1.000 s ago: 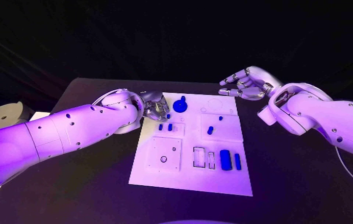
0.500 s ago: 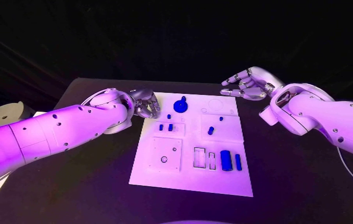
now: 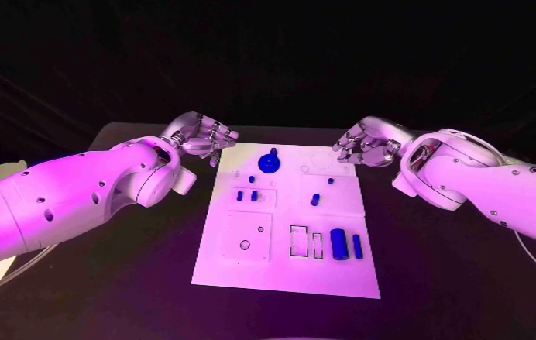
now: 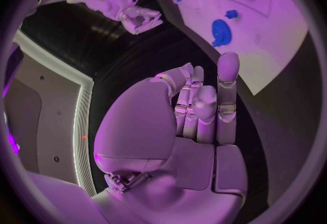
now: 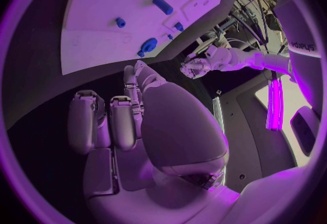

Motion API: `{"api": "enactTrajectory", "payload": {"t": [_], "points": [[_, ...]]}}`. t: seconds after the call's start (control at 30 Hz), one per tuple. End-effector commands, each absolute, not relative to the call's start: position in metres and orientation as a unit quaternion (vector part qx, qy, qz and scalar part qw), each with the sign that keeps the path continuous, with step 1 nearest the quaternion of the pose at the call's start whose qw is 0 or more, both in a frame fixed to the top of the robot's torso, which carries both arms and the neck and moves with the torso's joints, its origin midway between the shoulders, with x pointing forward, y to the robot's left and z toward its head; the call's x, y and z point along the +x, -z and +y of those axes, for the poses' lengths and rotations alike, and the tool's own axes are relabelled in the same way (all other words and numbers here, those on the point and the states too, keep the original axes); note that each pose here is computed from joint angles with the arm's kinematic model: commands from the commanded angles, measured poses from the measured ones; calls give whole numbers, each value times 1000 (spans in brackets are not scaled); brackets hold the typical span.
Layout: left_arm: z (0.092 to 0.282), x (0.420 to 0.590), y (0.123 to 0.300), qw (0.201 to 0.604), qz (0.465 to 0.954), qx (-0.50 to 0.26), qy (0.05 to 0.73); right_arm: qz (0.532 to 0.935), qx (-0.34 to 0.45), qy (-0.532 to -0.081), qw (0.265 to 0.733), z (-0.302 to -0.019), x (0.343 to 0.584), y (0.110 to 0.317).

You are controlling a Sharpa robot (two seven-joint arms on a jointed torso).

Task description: Assemble the parts on the task board

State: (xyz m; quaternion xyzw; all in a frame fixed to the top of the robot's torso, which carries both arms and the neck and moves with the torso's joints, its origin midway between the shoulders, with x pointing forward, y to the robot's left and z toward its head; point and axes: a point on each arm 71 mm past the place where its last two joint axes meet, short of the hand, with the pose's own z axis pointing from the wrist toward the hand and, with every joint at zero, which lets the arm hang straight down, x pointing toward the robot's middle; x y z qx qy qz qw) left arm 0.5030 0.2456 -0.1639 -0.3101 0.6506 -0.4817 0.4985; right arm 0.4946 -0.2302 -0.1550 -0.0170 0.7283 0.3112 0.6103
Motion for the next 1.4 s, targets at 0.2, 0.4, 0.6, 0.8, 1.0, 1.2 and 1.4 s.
{"api": "enactTrajectory", "payload": {"t": [0.2, 0.4, 0.6, 0.8, 1.0, 1.2, 1.4], "points": [[245, 491, 162, 368, 525, -491, 590, 741, -160, -185, 625, -215, 489, 171], [238, 484, 163, 348, 524, -494, 600, 749, -175, -177, 614, -205, 488, 184], [234, 481, 163, 340, 526, -494, 603, 753, -183, -174, 608, -198, 488, 194], [233, 480, 163, 337, 528, -495, 603, 753, -186, -175, 606, -194, 489, 197], [232, 480, 163, 334, 530, -495, 602, 754, -189, -177, 604, -192, 490, 199], [231, 479, 164, 334, 531, -496, 600, 758, -190, -175, 599, -191, 491, 201], [230, 479, 163, 334, 531, -496, 601, 762, -196, -171, 593, -189, 491, 205]]}}
